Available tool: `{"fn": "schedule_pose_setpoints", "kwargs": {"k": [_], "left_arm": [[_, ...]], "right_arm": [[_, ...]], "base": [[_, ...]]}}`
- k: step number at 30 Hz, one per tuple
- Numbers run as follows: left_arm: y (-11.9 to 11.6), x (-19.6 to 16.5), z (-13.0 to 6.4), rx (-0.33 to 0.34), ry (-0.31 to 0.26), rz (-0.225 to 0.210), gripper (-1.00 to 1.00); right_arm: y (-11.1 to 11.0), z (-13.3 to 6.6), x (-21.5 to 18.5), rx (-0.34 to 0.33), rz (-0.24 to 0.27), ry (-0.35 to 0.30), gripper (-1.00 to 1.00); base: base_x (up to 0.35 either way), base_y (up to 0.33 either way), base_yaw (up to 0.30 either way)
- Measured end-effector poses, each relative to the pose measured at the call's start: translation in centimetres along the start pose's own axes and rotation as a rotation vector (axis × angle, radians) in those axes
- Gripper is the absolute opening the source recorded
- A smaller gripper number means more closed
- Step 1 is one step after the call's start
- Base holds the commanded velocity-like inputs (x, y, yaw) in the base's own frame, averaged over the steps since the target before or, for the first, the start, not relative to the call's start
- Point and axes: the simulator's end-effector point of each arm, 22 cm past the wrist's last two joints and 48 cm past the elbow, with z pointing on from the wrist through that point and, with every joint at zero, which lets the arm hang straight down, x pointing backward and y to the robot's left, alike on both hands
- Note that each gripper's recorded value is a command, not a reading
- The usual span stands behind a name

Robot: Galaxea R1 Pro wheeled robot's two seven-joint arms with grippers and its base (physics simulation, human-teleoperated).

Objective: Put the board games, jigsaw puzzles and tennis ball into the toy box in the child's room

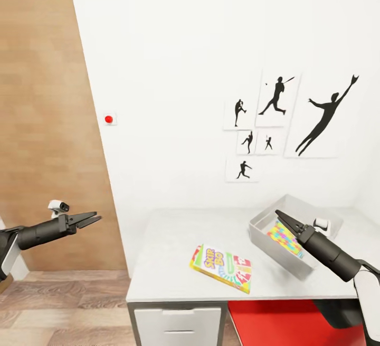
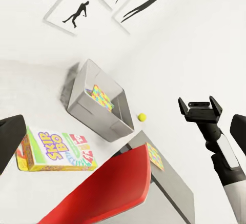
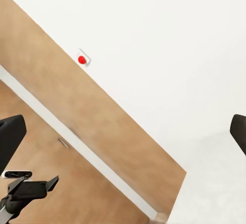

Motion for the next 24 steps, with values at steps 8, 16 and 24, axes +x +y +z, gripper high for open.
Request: {"fn": "schedule_pose_setpoints", "kwargs": {"k": [8, 16, 24], "left_arm": [[0.02, 0.06, 0.07, 0.001, 0.001, -0.001, 1.00], [0.51, 0.26, 0.11, -0.003, 0.004, -0.008, 1.00], [0.68, 0.34, 0.13, -0.005, 0.005, -0.011, 1.00]], "right_arm": [[-0.12, -0.08, -0.04, 0.003, 0.000, 0.000, 1.00], [-0.59, -0.02, 0.21, 0.011, 0.004, 0.008, 1.00], [-0.73, 0.04, 0.34, 0.012, 0.008, 0.008, 1.00]], "base": [[0.106, 0.056, 0.034], [0.059, 0.031, 0.002], [0.016, 0.002, 0.000]]}}
